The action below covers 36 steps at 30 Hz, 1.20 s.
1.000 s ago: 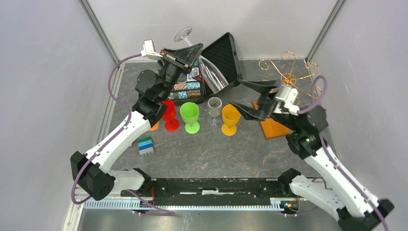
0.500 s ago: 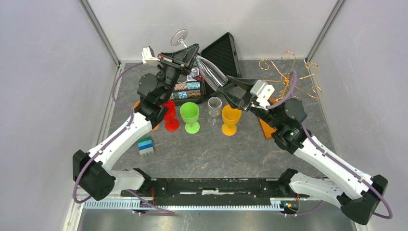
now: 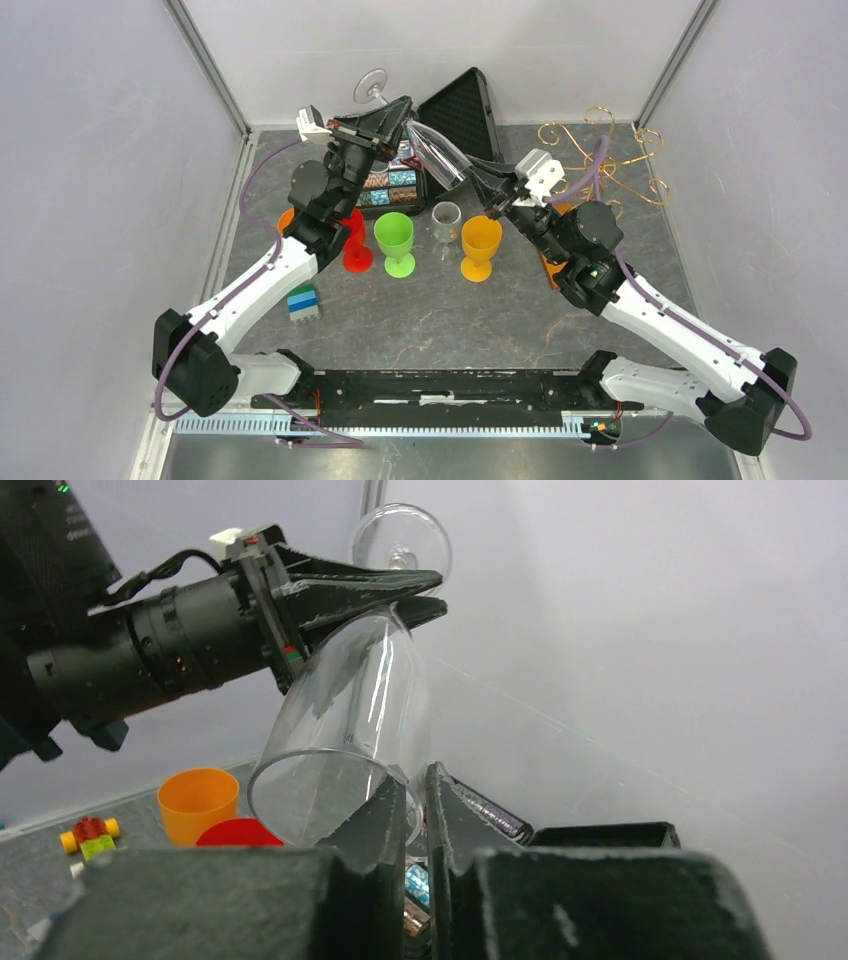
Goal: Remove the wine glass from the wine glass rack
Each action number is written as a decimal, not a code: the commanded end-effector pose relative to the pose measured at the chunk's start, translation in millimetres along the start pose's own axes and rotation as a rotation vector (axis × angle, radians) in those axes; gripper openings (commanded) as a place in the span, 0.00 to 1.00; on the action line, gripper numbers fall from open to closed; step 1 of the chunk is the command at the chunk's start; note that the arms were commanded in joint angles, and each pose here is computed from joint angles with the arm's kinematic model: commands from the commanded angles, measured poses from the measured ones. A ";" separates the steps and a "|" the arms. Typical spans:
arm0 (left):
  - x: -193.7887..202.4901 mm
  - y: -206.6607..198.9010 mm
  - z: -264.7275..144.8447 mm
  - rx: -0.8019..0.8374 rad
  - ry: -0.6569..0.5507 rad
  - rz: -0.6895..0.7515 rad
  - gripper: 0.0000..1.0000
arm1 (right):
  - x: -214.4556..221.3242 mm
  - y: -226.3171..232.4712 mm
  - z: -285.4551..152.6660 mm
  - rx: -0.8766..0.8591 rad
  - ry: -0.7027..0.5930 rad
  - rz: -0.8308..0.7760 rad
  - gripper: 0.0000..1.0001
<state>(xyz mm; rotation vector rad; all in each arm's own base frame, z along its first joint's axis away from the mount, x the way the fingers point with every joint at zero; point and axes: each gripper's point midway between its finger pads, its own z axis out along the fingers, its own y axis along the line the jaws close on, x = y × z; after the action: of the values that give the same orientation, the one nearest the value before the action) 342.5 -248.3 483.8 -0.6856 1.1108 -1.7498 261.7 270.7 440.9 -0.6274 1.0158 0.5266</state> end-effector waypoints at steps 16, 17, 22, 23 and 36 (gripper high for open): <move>28.4 -40.3 -39.7 0.206 0.197 0.019 0.90 | -71.9 -41.1 2.8 0.197 -0.069 0.217 0.00; 32.2 -36.1 -43.8 0.198 0.222 0.024 0.92 | -74.5 -42.9 -0.4 0.205 -0.058 0.224 0.00; 47.7 -27.5 -70.8 0.192 0.352 0.141 1.00 | -76.0 -45.6 -16.7 0.203 0.093 0.217 0.00; 49.5 -26.3 -76.2 0.182 0.372 0.186 1.00 | -71.1 -45.1 -22.4 0.200 0.153 0.211 0.00; -10.5 -4.8 -160.1 -0.207 0.407 1.040 1.00 | -2.3 12.5 -101.2 -0.112 0.709 0.196 0.00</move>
<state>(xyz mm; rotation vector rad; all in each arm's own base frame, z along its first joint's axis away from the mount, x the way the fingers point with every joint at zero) 213.8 -215.5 457.0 0.0858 1.4281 -1.2578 217.3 206.3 453.2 -0.6447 1.5699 0.5148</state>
